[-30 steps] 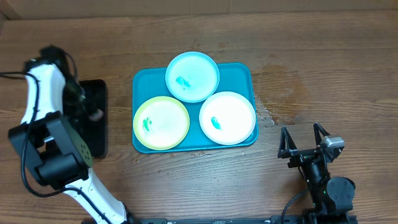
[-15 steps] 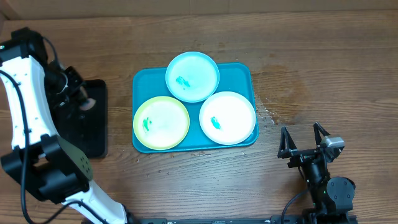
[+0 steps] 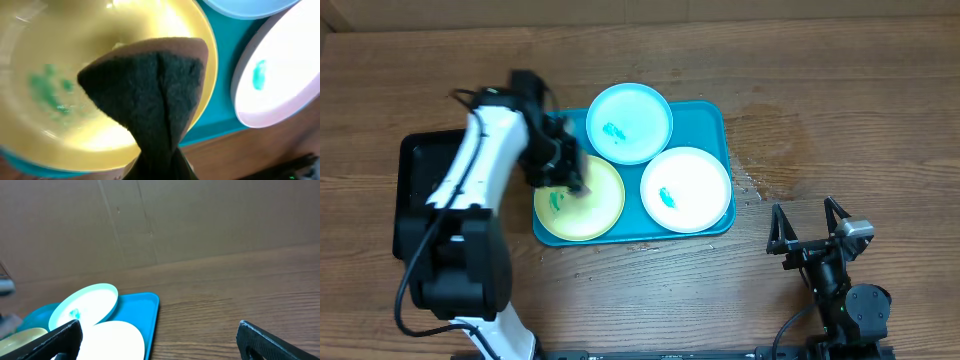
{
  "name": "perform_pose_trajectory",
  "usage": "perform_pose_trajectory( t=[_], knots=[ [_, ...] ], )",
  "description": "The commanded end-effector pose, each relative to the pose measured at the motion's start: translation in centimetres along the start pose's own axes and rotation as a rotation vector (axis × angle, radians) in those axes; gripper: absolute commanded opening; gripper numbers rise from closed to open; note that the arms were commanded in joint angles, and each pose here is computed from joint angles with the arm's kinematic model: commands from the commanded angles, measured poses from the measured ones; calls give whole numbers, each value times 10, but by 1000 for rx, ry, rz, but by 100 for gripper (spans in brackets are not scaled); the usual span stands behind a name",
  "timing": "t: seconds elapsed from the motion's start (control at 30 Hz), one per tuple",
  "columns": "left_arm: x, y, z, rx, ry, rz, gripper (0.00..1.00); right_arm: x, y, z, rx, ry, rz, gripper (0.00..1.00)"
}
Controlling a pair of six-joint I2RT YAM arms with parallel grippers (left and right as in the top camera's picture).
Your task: Clean dirty plates on tray and stack at the side
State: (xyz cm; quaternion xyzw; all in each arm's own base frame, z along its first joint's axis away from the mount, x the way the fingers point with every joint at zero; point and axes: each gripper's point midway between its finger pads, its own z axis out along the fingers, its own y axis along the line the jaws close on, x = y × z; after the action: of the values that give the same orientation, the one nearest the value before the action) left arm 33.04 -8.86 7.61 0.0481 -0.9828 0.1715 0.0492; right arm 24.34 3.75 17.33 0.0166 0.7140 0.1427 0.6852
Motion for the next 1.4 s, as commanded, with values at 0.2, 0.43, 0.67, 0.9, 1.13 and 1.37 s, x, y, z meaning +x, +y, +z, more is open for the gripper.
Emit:
perform_pose_trajectory(
  t=[0.2, 0.43, 0.67, 0.9, 1.13, 1.37],
  knots=[
    [15, 10, 44, -82, 11, -28, 50, 1, -2, 0, 9, -5, -4, 100],
    [-13, -4, 2, -66, -71, 15, 57, 2, -2, 0, 9, -5, -4, 100],
    [-51, 0, -118, -102, -317, -69, 100, 2, -2, 0, 9, -5, -4, 100],
    [-57, 15, -152, -101, -388, -119, 100, 1, -3, 0, 12, -6, -4, 100],
    [-57, 15, -151, -101, -386, -119, 100, -25, 67, -14, -398, -8, 387, 100],
    [-56, 15, -151, -101, -384, -120, 100, -153, 103, -86, -698, -522, 364, 100]
  ],
)
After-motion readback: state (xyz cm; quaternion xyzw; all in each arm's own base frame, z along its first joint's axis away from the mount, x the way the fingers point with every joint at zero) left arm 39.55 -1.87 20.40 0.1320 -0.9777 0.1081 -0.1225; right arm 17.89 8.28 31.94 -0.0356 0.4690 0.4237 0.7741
